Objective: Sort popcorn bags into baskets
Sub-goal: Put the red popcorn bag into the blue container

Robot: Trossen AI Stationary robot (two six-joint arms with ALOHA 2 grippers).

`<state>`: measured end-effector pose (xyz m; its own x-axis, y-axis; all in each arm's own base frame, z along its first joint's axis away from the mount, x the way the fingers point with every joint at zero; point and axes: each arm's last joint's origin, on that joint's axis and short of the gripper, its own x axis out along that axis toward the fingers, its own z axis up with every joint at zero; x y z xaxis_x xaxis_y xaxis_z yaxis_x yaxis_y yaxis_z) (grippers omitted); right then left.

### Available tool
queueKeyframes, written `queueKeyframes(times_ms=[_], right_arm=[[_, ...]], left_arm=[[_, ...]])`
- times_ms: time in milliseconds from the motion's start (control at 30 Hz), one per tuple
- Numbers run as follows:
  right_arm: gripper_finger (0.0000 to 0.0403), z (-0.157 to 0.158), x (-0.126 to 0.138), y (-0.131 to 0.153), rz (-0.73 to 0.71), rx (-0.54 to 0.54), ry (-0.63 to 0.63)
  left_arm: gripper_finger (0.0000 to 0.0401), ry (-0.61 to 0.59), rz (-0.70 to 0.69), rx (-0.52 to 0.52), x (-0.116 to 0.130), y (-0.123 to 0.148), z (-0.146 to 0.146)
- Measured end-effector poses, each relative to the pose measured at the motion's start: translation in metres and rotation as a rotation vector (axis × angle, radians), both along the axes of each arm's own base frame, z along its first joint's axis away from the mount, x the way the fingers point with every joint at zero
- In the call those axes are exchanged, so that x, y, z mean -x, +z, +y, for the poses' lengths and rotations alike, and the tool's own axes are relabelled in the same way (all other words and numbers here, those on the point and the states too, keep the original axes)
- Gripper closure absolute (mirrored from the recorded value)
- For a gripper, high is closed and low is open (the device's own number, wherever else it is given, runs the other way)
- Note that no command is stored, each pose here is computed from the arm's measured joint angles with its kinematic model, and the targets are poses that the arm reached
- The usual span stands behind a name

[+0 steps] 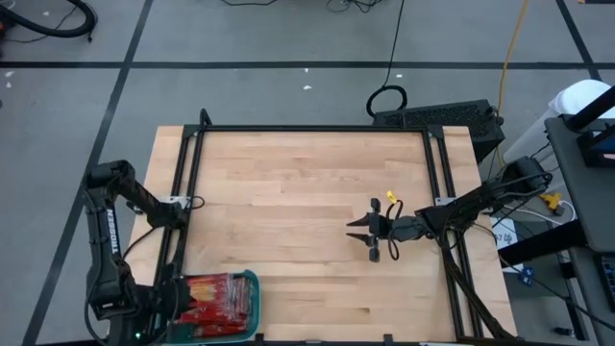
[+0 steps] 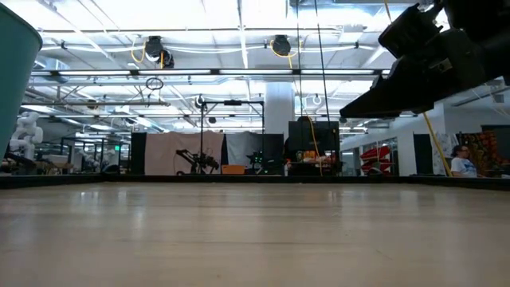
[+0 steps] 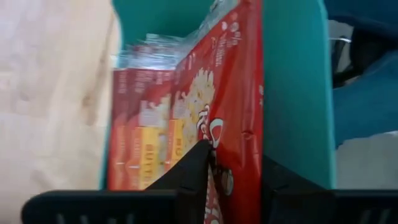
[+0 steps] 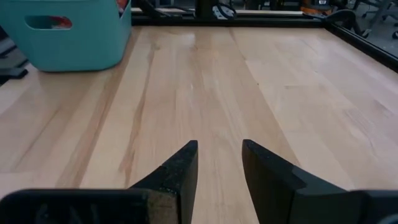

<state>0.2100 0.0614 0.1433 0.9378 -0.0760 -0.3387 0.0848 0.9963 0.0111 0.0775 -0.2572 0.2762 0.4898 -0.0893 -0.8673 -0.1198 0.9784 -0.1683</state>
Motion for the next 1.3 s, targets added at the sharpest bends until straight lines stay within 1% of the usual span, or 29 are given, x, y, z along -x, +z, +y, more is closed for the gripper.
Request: queueKeyframes(times_ms=[133,267,567,667,833,1000,1133,1300], right_arm=[[0.0284,0.000,0.000,0.001,-0.013,-0.001,0.003],[0.0284,0.000,-0.001,0.003,-0.030,0.003,0.007],[0.0284,0.001,-0.001,0.004,-0.042,0.012,0.012],[0.0284,0.001,-0.001,0.004,-0.042,0.012,0.012],[0.0284,0.001,-0.001,0.004,-0.040,0.013,0.012],[0.0284,0.001,-0.001,0.004,-0.039,0.013,0.012],[0.0284,0.001,-0.001,0.004,-0.038,0.017,0.014],[0.0284,0.001,-0.001,0.004,-0.038,0.023,0.016]], left_arm=[[0.0325,0.013,-0.009,0.067,0.001,0.000,-0.006],[0.0324,0.063,-0.007,0.143,0.000,0.002,-0.011],[0.0320,0.060,0.022,0.125,0.000,-0.006,-0.016],[0.0301,0.070,0.024,0.121,-0.001,-0.008,-0.017],[0.0240,0.091,0.022,0.122,-0.007,-0.009,-0.015],[0.0192,0.121,0.010,0.187,-0.013,-0.004,-0.016],[0.0173,0.140,-0.002,0.237,-0.017,0.002,-0.013],[0.0176,0.160,-0.013,0.278,-0.022,0.008,-0.011]])
